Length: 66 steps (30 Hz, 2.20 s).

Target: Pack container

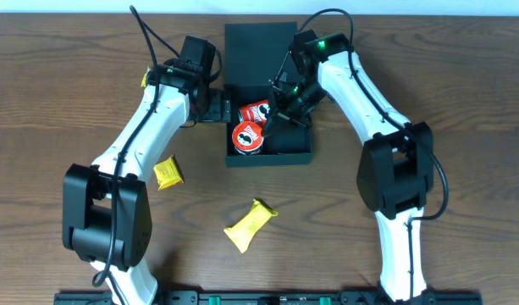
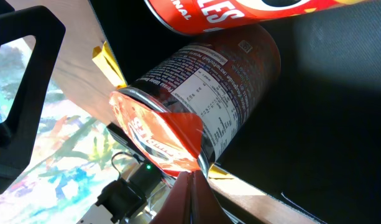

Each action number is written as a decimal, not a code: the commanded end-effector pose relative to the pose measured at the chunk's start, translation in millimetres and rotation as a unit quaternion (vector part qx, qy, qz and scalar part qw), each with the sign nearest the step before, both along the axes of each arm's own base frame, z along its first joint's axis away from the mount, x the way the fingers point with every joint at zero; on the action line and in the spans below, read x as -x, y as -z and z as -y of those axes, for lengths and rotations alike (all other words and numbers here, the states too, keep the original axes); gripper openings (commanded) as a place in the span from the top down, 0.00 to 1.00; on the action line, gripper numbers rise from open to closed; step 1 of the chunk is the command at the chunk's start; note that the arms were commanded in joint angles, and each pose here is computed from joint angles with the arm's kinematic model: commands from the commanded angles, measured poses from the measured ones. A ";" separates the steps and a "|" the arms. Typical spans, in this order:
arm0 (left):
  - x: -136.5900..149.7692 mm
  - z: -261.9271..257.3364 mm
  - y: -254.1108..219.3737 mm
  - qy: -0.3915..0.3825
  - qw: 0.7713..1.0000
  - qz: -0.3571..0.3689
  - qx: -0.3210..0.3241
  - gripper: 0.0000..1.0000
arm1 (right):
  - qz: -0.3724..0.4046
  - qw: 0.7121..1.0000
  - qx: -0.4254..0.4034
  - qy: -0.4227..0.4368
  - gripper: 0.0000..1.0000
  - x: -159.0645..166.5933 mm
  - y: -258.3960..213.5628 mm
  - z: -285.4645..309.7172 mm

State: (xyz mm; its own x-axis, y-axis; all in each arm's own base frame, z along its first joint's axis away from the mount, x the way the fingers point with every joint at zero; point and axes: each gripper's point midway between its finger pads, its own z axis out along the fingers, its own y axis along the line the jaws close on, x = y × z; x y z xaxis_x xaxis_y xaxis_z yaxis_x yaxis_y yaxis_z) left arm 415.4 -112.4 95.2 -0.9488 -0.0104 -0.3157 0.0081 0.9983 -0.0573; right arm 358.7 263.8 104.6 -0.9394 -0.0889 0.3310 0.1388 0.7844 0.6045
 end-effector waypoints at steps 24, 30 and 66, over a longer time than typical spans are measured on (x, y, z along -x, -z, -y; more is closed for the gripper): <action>2.0 -0.5 5.3 0.000 1.000 -0.008 -0.001 0.05 | 0.063 0.989 0.128 -0.023 0.98 -9.2 21.4 27.3; 2.4 -0.6 5.4 0.000 1.000 -0.009 -0.001 0.05 | 0.080 0.982 0.172 -0.022 0.99 -16.8 28.0 45.0; 2.6 -0.8 5.5 -0.017 1.000 -0.011 0.004 0.05 | 0.152 0.979 0.078 -0.108 0.98 12.5 15.9 -65.3</action>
